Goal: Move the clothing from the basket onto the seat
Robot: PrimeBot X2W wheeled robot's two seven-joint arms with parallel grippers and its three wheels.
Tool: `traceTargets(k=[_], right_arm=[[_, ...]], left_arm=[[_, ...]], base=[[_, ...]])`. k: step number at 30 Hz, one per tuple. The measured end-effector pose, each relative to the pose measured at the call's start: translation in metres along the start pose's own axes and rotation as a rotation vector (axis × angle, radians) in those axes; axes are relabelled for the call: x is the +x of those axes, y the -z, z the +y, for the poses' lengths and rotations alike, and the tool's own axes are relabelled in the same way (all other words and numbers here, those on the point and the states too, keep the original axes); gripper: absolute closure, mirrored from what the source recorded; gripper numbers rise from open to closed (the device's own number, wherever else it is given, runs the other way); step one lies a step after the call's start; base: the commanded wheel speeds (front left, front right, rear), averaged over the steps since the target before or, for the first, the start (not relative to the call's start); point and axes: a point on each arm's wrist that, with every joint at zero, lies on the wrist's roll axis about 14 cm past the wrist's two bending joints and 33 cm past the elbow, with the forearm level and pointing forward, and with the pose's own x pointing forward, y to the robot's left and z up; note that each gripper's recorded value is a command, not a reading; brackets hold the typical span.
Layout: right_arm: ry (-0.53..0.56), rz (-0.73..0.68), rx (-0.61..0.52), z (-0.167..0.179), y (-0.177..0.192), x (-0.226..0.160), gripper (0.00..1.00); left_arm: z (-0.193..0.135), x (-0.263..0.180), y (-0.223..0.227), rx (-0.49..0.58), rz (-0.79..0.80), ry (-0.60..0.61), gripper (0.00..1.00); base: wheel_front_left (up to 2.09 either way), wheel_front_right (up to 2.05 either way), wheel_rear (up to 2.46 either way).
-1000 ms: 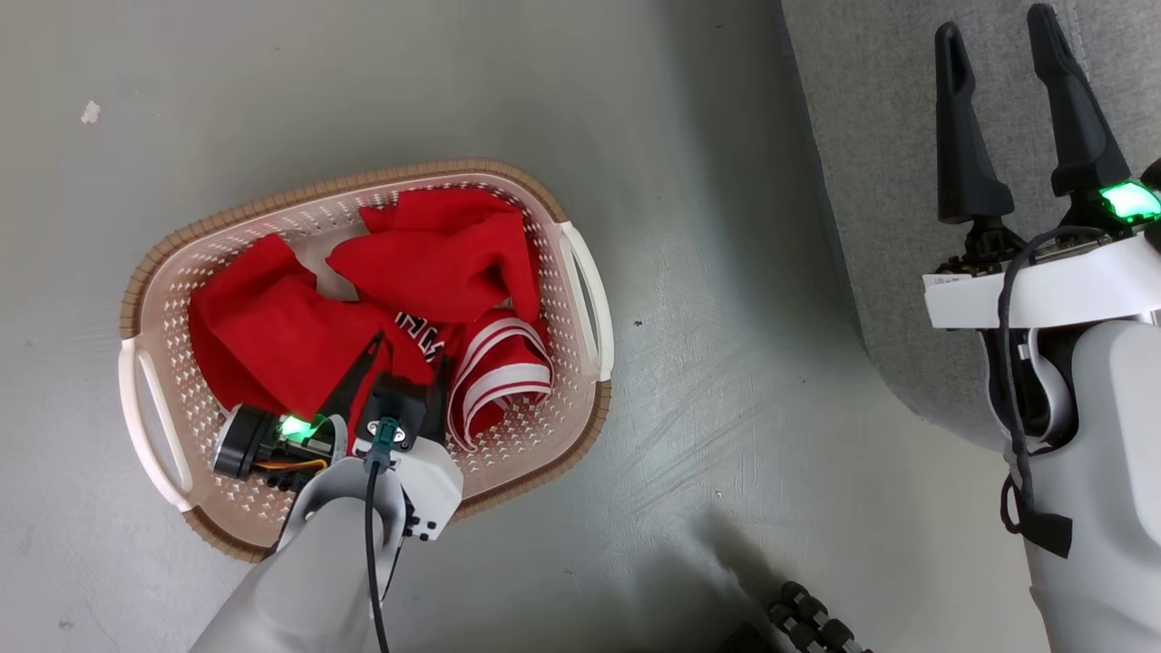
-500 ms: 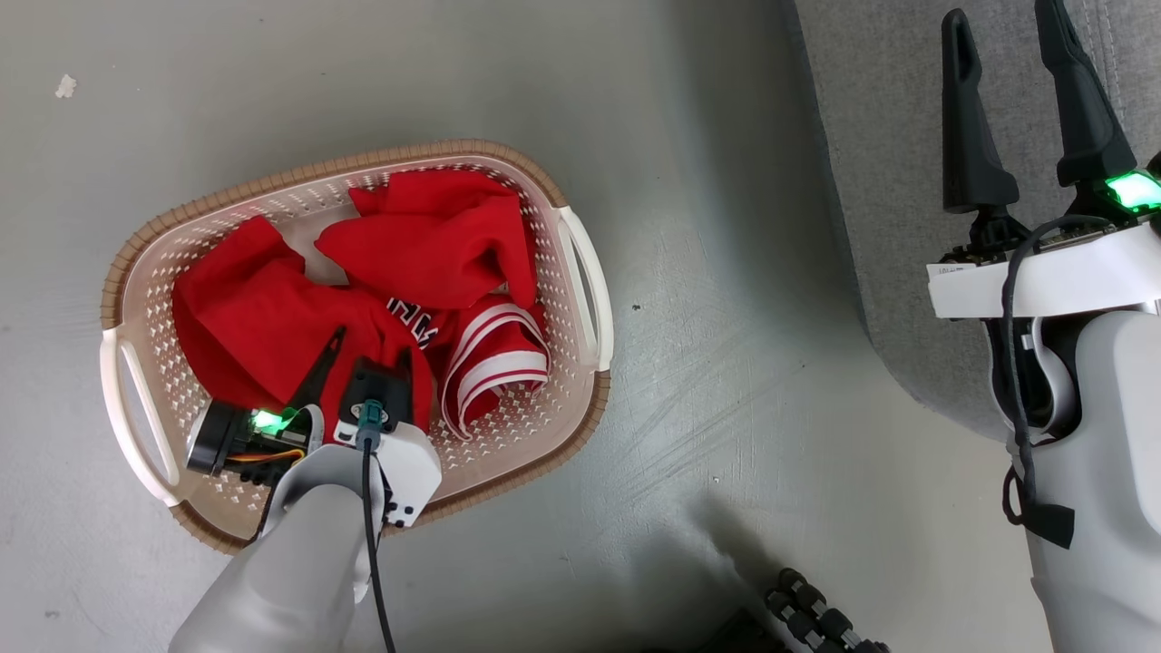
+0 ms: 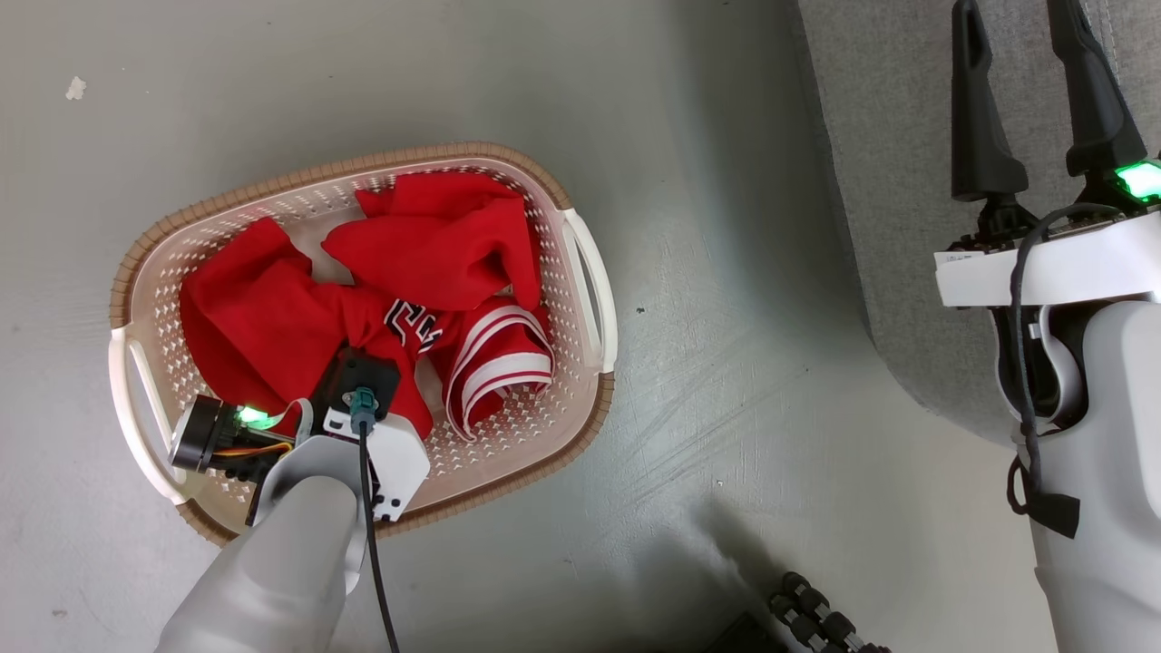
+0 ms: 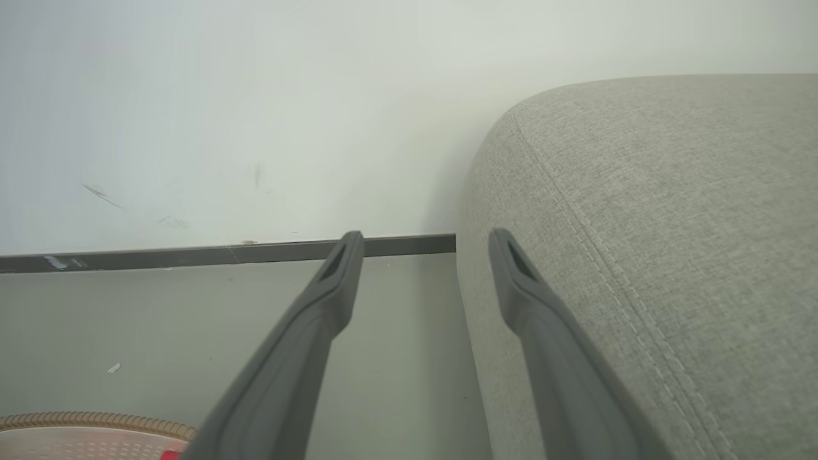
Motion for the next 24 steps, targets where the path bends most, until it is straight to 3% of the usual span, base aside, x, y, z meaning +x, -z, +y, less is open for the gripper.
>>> traceTargets(k=[24], right_arm=[[-0.015, -0.041, -0.014, 0.008, -0.02, 0.003, 0.0]], left_arm=[[0.02, -0.021, -0.079, -0.052, -0.236, -0.022, 1.0]], base=[[0.0, 0.0, 0.0]])
